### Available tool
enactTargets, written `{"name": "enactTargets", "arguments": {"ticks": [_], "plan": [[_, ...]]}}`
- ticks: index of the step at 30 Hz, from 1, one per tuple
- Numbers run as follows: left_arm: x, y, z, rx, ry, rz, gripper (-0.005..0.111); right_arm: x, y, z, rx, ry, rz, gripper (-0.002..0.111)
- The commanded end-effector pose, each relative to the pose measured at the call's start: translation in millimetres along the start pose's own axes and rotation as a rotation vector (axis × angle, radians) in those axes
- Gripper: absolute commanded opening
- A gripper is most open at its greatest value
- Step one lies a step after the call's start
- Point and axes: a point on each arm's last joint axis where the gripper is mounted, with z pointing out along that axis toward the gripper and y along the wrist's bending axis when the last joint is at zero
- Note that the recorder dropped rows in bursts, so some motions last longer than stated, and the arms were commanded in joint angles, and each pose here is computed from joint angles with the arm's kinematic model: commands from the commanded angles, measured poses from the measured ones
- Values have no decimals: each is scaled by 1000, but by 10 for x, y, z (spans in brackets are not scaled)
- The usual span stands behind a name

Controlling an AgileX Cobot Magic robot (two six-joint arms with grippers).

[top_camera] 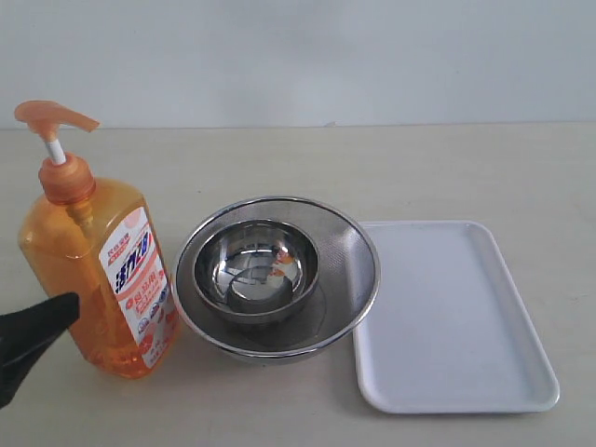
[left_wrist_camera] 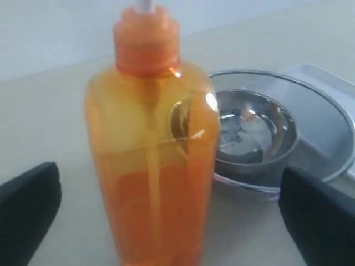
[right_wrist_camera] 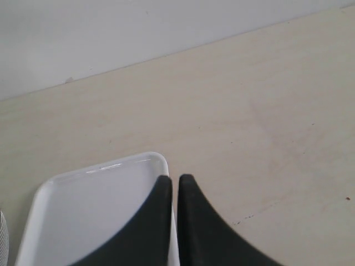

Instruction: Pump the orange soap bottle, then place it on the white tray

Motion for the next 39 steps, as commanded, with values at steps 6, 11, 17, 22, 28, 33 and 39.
{"name": "enactTargets", "arguments": {"ticks": [6,11,17,22,28,33,39], "plan": [[27,38,298,150,112,10,102,-19,9,2,-3,-7,-6,0],[-48,84,355,148,108,20,102,-19,9,2,-3,-7,-6,0],[-150,164,466,148,111,40,102,-24,8,2,-3,-11,-6,0],[-180,205,599,191,125,23,102,-24,8,2,-3,-11,-6,0],[-227,279,790,233,140,0,102,-24,8,2,-3,-11,-6,0],[-200,329,952,271,167,-32,102,-24,8,2,-3,-11,-6,0],[-209,384,1096,297,175,-48,102,-22,9,2,-3,-9,-6,0]]}}
